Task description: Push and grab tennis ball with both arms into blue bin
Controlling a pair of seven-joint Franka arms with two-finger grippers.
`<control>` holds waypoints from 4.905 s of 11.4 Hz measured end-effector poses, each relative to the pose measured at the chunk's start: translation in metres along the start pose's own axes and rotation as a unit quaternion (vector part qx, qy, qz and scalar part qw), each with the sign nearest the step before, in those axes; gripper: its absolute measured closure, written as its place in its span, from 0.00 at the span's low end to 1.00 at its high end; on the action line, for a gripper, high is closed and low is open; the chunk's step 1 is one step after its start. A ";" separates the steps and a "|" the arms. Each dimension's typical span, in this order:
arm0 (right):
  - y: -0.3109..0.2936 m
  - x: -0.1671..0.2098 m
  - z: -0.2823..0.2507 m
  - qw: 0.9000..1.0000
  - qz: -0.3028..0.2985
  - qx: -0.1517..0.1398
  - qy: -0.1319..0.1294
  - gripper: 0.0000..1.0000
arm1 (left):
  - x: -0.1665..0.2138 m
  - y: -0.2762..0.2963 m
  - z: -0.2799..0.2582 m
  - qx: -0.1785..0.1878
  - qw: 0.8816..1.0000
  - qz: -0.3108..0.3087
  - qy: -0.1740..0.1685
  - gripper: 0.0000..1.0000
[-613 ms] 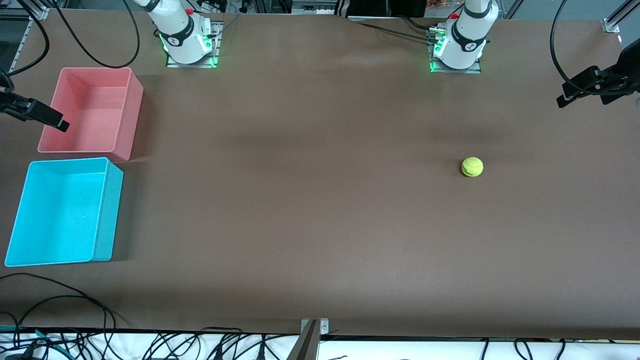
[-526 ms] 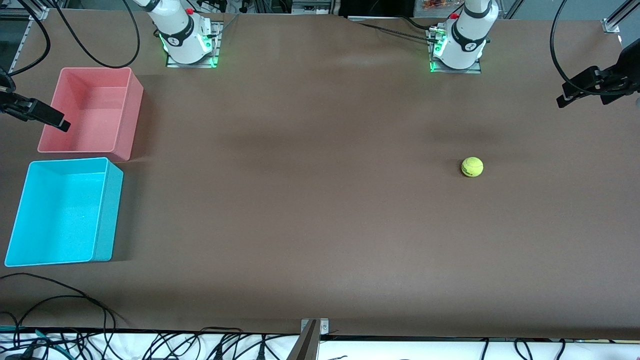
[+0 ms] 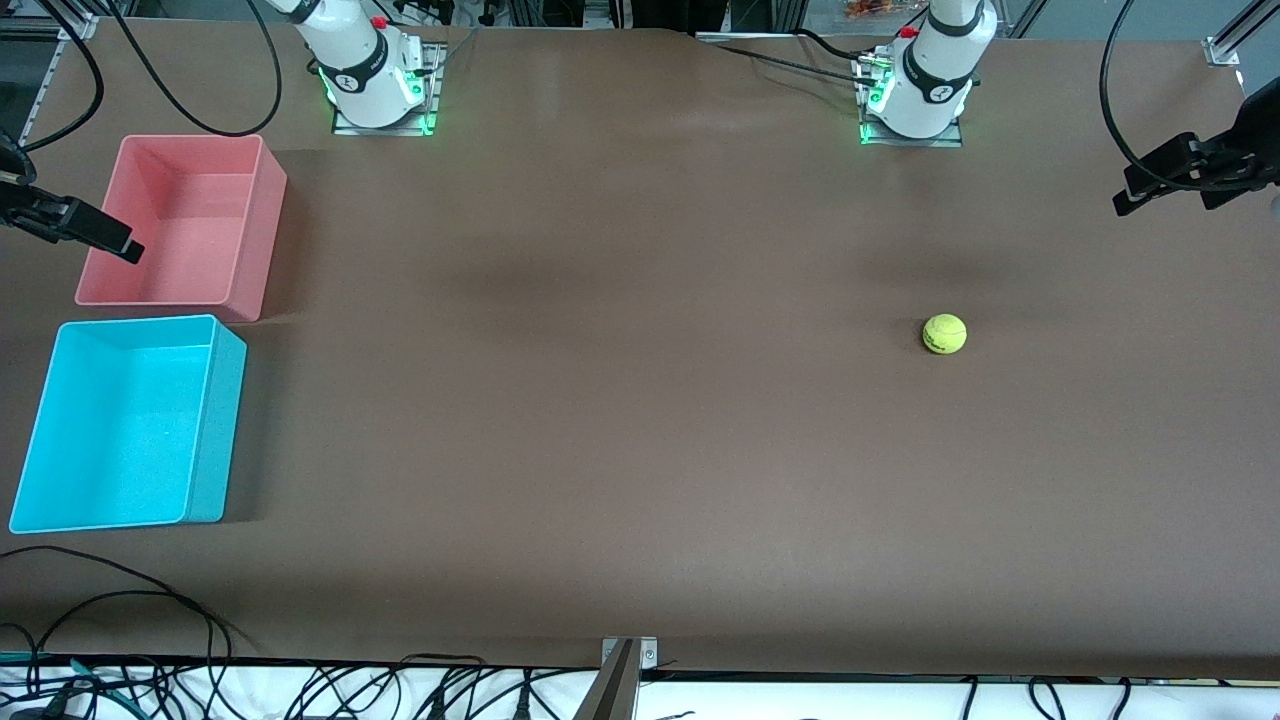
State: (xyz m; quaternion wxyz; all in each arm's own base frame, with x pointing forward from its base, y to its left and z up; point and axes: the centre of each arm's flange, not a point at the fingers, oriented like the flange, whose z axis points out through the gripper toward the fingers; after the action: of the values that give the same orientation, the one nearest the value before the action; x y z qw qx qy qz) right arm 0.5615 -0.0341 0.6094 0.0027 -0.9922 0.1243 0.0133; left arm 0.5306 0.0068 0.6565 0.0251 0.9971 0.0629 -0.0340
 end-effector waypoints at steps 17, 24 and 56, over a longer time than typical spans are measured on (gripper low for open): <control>-0.001 0.001 -0.011 1.000 0.001 0.003 0.015 0.00 | 0.001 0.000 0.001 0.000 1.000 0.000 -0.002 0.00; -0.001 0.001 -0.011 1.000 0.001 0.008 0.015 0.00 | 0.001 0.000 0.001 0.000 1.000 0.000 -0.002 0.00; 0.012 0.004 -0.011 1.000 0.016 0.020 0.013 0.00 | 0.001 0.001 0.000 0.000 1.000 0.001 -0.001 0.00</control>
State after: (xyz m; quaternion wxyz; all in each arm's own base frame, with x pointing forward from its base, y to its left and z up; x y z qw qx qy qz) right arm 0.5622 -0.0471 0.6204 0.0207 -0.9899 0.1399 -0.0019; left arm 0.5314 0.0058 0.6561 0.0251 0.9972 0.0619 -0.0346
